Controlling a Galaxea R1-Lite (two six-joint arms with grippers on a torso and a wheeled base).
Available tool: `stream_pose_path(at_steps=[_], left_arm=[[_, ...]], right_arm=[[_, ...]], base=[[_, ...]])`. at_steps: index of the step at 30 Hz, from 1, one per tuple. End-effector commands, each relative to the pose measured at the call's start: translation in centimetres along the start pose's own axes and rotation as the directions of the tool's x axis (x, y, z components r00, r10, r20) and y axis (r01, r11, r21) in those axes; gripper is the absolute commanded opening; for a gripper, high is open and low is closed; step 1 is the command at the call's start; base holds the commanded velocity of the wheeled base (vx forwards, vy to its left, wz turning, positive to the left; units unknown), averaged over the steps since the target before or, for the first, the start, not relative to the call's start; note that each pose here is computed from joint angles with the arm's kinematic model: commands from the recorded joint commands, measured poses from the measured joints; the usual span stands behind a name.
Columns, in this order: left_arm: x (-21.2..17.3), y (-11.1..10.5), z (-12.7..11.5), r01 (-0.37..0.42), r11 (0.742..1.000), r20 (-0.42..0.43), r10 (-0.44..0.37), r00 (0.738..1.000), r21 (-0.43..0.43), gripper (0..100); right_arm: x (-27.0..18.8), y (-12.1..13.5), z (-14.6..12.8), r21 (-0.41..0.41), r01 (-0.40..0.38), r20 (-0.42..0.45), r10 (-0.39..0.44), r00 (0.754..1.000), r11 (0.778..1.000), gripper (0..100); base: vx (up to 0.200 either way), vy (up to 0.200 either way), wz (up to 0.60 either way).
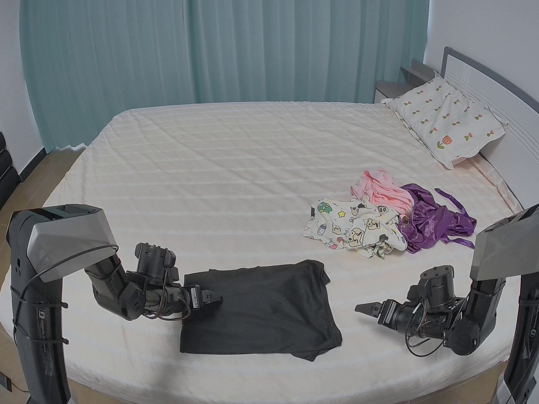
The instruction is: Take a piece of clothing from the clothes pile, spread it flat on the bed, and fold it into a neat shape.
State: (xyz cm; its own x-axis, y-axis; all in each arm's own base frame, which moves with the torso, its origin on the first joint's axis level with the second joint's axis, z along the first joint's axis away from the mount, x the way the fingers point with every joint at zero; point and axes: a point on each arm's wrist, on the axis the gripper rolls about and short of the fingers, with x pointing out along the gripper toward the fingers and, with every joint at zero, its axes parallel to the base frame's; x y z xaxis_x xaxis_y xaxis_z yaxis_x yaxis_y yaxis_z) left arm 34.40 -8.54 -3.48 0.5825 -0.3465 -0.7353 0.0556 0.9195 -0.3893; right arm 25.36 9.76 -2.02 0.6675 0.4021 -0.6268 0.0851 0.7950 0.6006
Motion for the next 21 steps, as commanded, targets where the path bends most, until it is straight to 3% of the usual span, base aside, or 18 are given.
stream_pose_path(at_steps=[1, 11, 20, 21], left_arm=[[0.40, -0.11, 0.04, 0.010, 1.000, -0.002, -0.010, 1.000, 0.004, 100], [0.95, -0.47, -0.09, 0.125, 0.992, -0.048, -0.125, 0.991, 0.009, 100], [1.07, -0.28, 0.12, 0.123, 0.992, -0.043, -0.123, 0.992, 0.004, 100], [1.07, -0.28, 0.13, 0.121, 0.993, -0.042, -0.121, 0.992, 0.004, 0]], right_arm=[[0.02, -0.02, -0.03, 0.000, 0.000, -0.002, 0.000, 1.000, 1.000, 100], [-0.05, -0.02, 0.02, 0.001, 0.001, 0.002, -0.001, 1.000, 1.000, 100], [-0.03, -0.04, 0.00, 0.003, 0.002, 0.000, -0.002, 1.000, 1.000, 100], [-0.05, -0.02, 0.02, 0.002, 0.000, 0.000, 0.000, 1.000, 1.000, 100]], base=[[0.000, 0.000, 0.00], [0.000, 0.000, 0.00], [0.000, 0.000, 0.00], [0.000, 0.000, 0.00]])
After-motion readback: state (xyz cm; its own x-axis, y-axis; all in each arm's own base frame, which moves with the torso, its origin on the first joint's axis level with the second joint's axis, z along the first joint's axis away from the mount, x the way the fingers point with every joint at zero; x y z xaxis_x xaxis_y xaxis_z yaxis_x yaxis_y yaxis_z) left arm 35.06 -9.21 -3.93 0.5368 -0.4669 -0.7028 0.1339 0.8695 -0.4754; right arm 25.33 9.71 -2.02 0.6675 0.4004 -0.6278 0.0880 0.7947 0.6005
